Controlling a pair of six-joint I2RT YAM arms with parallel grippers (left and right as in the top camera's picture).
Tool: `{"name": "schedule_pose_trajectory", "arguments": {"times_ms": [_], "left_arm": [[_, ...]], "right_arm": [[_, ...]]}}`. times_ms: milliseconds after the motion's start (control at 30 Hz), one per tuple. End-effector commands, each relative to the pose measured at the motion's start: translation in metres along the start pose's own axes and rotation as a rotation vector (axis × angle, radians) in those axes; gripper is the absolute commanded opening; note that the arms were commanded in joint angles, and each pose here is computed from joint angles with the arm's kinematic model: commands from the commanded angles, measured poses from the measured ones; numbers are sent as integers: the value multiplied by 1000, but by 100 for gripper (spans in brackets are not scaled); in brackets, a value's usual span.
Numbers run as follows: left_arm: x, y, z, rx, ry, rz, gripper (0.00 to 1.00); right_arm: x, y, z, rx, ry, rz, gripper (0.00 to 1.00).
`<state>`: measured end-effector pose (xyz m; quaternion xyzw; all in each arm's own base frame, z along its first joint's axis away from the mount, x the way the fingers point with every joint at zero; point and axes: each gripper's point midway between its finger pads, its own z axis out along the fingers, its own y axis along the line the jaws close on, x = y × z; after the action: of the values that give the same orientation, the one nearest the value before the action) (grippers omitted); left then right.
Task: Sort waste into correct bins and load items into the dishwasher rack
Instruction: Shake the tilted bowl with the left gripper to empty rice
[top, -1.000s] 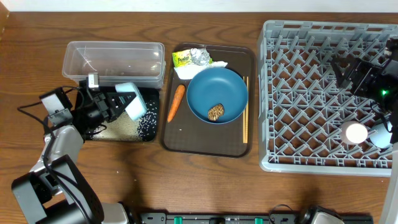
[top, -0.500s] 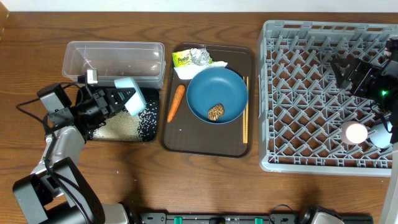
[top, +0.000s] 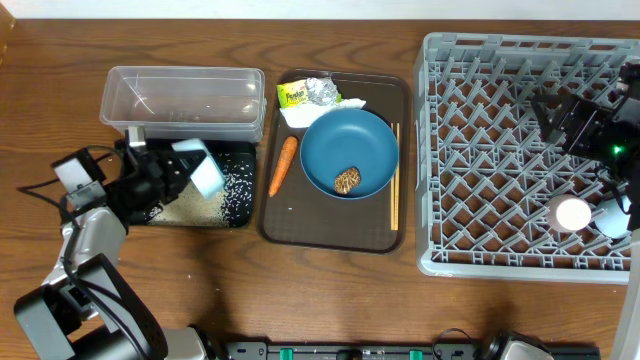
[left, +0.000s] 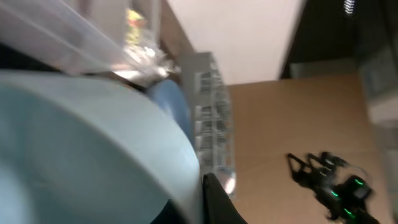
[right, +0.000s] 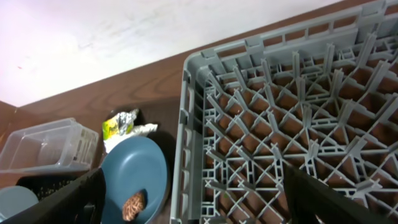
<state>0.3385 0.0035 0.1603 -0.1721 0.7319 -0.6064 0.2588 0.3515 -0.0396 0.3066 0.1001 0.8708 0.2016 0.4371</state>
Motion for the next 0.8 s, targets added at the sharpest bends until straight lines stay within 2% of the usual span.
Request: {"name": "schedule_pose_trajectory", "arguments": {"times_ms": [0, 33, 67, 100, 133, 200, 267, 300, 367, 400, 467, 567, 767], "left_arm": [[11, -21, 1, 87, 49, 91, 6], [7, -12, 0, 38, 20, 119, 6], [1, 3, -3, -44, -19, 84, 6], [-3, 16, -5, -111, -53, -24, 6], [-1, 9, -5, -68, -40, -102, 7], [9, -26, 0, 104, 57, 23, 6], [9, -25, 4, 88, 55, 97, 6], [3, -15, 4, 26, 18, 118, 6], [-4, 0, 3, -52, -24, 37, 6], [-2, -7, 5, -16, -4, 47, 6], [12, -33, 10, 120, 80, 223, 6], [4, -7, 15, -27, 24, 115, 6], [12, -21, 21, 12, 64, 99, 6]], "right_arm": [[-2, 3, 0, -10, -2, 2, 84], [-2, 3, 0, -10, -5, 0, 84], [-3, 3, 0, -10, -6, -1, 84], [-3, 4, 0, -10, -8, -2, 84], [-4, 4, 0, -10, -10, -3, 84], [-3, 3, 0, -10, -9, -2, 84], [-3, 4, 0, -10, -8, -2, 84], [-3, 4, 0, -10, -9, -2, 84], [-5, 4, 0, -11, -15, -6, 84], [-6, 4, 0, -11, -18, -9, 84], [-6, 4, 0, -12, -19, -9, 84], [-7, 4, 0, -12, -21, -10, 84], [-7, 4, 0, -12, -24, -12, 84]]}}
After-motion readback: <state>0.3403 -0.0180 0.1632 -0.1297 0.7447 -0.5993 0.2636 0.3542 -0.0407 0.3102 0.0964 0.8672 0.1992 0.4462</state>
